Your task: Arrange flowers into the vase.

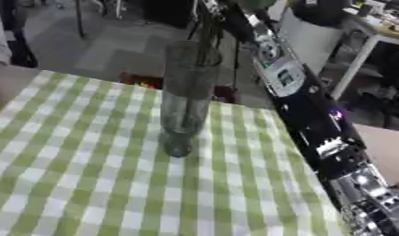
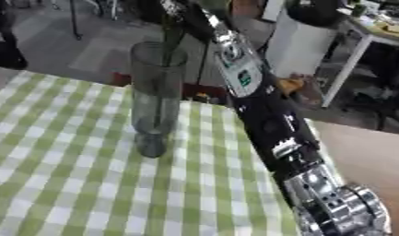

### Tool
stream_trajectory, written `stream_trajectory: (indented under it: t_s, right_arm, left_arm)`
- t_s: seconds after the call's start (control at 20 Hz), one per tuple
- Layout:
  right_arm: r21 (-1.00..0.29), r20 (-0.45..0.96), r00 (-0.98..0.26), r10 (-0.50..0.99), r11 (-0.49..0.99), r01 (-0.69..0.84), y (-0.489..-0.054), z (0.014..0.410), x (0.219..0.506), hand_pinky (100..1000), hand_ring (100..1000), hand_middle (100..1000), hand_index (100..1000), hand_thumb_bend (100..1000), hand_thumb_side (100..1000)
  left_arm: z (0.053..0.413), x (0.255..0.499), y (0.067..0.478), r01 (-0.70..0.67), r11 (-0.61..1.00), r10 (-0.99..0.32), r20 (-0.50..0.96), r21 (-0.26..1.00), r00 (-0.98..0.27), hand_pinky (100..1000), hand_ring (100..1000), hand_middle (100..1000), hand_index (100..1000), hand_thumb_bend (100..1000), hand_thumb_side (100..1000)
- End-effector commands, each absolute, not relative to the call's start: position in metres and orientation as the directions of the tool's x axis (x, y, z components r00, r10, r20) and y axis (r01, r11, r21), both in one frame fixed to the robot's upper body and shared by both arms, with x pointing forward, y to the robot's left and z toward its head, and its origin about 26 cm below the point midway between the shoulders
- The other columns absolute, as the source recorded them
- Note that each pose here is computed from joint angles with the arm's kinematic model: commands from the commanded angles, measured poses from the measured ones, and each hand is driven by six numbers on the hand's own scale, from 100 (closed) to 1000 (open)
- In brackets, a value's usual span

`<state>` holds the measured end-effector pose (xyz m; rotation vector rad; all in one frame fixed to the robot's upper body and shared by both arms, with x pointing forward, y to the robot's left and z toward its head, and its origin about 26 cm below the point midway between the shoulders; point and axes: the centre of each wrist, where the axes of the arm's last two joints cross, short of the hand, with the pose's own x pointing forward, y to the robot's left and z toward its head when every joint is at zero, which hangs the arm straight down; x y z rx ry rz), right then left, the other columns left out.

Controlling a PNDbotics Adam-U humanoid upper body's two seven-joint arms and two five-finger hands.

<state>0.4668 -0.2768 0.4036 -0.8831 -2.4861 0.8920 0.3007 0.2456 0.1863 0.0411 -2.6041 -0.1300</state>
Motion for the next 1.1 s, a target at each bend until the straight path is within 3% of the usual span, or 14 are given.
stream_trajectory:
  t_s: [0.05,0.5,0.85,1.1]
  right_arm:
    - [-0.680,0.062,-0.725,0.686,0.561,0.473,-0.288,0.422,0.456,631,739,508,473,297,1000]
    - [-0.757,0.035,-0.705,0.709,0.479,0.445,-0.291,0.425,0.453,662,776,556,518,352,1000]
    - [-0.826,0.033,-0.686,0.726,0.406,0.390,-0.295,0.427,0.453,711,831,629,636,515,1000]
    - [-0.851,0.022,-0.680,0.733,0.371,0.372,-0.300,0.429,0.451,733,858,666,702,526,1000]
  left_arm:
    - [0.191,0.299,0.247,-0.010,0.995,-0.060,0.494,0.104,-0.868,495,835,936,938,100,851]
    - [0.190,0.298,0.248,-0.015,0.995,-0.064,0.498,0.103,-0.865,495,835,936,938,100,849]
    - [0.189,0.298,0.249,-0.019,0.995,-0.068,0.502,0.102,-0.862,494,834,936,938,100,850]
    - [0.189,0.298,0.249,-0.020,0.995,-0.068,0.504,0.100,-0.861,495,834,936,938,100,850]
